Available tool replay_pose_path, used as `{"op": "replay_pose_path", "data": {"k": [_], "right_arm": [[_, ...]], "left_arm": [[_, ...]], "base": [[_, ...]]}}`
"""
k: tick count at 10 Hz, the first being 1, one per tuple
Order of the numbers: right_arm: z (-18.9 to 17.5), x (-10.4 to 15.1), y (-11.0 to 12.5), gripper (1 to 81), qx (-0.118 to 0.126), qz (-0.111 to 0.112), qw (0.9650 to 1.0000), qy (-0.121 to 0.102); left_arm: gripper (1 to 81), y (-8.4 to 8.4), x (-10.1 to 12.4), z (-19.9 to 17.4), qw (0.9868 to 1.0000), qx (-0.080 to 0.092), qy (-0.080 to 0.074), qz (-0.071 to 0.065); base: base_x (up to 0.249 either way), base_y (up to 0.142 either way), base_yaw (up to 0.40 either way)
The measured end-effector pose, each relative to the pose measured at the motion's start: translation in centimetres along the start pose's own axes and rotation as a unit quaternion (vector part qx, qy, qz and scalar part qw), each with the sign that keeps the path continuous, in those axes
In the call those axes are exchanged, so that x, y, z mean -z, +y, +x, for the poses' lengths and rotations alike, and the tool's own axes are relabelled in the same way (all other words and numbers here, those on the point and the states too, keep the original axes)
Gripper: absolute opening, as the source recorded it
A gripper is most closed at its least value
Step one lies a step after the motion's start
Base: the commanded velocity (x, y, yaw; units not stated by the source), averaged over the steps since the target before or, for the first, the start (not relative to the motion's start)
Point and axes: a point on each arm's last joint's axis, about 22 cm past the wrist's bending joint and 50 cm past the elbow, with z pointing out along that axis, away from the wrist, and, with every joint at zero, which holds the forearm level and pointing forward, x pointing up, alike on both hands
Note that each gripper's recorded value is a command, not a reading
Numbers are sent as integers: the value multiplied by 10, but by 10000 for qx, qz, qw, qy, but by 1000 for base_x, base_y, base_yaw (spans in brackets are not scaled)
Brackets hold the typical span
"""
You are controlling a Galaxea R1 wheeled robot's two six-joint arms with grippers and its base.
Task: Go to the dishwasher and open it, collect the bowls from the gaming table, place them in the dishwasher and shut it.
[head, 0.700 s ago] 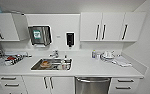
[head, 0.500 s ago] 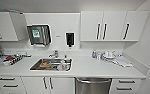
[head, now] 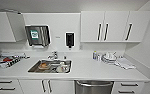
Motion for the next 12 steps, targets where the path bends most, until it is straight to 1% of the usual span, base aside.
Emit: {"op": "replay_pose_path", "data": {"k": [7, 12], "right_arm": [[2, 0, 1, 811, -3, 3, 10000, 42], [-3, 1, 4, 811, -26, -13, 10000, 34]], "left_arm": [[811, 0, 0, -1, 10000, 2, -20, 1], [811, 0, 0, -2, 10000, 3, -24, 2]], "base": [[112, 0, 0], [112, 0, 0]]}}
